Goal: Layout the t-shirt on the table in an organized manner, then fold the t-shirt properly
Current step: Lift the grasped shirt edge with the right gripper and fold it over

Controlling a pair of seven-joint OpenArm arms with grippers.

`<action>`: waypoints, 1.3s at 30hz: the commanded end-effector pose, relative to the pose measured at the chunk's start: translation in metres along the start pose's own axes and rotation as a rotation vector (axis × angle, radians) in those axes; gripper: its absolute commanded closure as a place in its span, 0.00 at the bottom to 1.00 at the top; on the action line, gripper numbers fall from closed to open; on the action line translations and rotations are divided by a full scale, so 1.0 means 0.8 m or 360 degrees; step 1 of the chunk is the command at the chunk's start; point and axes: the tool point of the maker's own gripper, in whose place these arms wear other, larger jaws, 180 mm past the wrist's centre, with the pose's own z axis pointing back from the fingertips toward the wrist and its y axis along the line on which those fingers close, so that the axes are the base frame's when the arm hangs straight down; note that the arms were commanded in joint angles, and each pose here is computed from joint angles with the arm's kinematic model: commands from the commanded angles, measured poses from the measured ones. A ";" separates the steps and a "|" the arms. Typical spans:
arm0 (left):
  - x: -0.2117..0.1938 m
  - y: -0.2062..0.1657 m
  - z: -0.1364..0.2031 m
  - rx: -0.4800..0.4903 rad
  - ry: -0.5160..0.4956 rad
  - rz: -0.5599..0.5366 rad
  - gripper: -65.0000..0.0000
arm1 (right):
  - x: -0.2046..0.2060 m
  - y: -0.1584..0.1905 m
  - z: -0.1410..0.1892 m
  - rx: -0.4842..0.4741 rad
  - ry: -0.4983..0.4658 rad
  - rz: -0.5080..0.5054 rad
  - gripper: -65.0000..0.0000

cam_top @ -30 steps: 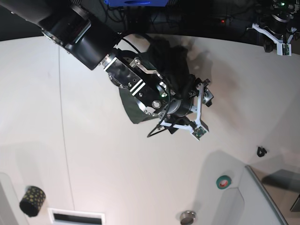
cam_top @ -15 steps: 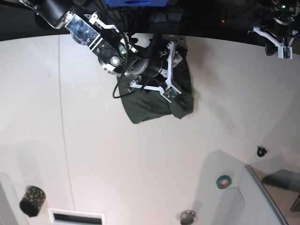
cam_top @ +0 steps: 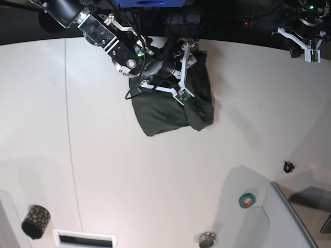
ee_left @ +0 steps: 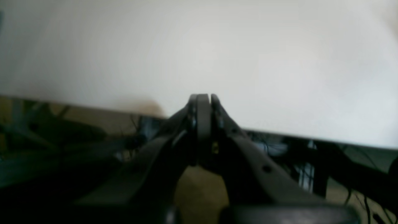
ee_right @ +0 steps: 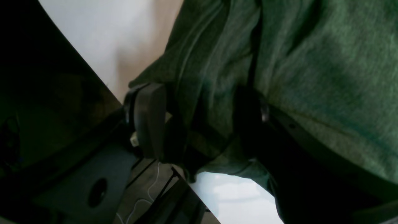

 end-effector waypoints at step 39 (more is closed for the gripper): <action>0.016 0.014 0.003 0.0025 -0.0063 -0.0023 1.00 | 0.080 0.051 -0.032 0.0122 -0.0095 0.0158 0.99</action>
